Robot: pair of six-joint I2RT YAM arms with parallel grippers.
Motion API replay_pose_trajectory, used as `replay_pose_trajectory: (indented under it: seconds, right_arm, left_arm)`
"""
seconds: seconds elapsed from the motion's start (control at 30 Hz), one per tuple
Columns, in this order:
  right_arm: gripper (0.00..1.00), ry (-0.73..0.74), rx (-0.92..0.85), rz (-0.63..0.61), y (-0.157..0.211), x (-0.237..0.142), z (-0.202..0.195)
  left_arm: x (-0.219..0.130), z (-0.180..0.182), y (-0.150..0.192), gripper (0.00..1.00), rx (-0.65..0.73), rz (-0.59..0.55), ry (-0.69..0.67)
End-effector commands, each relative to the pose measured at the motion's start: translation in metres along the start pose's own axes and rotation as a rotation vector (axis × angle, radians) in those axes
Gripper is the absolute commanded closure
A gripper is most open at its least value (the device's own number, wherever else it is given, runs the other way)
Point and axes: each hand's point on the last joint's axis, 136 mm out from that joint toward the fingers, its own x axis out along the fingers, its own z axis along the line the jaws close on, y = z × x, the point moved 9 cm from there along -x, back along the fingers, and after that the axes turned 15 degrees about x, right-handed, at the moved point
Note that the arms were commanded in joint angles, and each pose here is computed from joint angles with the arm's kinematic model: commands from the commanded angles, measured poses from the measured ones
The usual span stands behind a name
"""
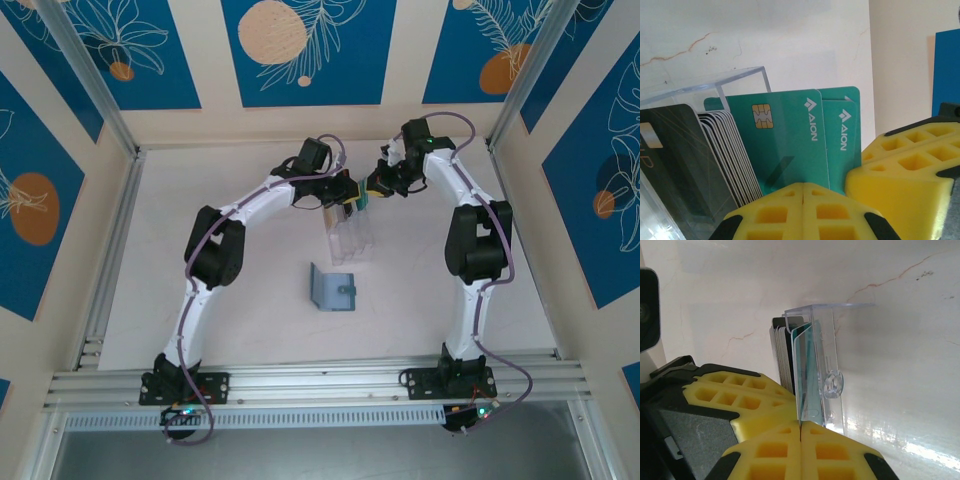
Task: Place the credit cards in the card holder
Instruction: Pick up the credit card from the storage box.
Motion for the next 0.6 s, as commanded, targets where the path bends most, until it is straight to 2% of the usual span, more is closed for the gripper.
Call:
replay_pose_trajectory:
  seconds: [0.0,0.3,0.57]
  right_arm:
    - [1.0,-0.003,-0.006,0.037,0.003,0.003,0.004]
    - [1.0,-0.023,-0.01,0.043,0.006,-0.001,0.008]
    - [0.89,-0.064,-0.014,0.056,0.007,-0.005,0.012]
  left_arm:
    - [-0.009,-0.021,-0.001,0.97,0.027,-0.008,0.023]
    - [0.01,-0.008,0.004,0.97,0.003,0.022,0.01]
    - [0.016,0.0,0.009,0.97,-0.003,0.039,-0.025]
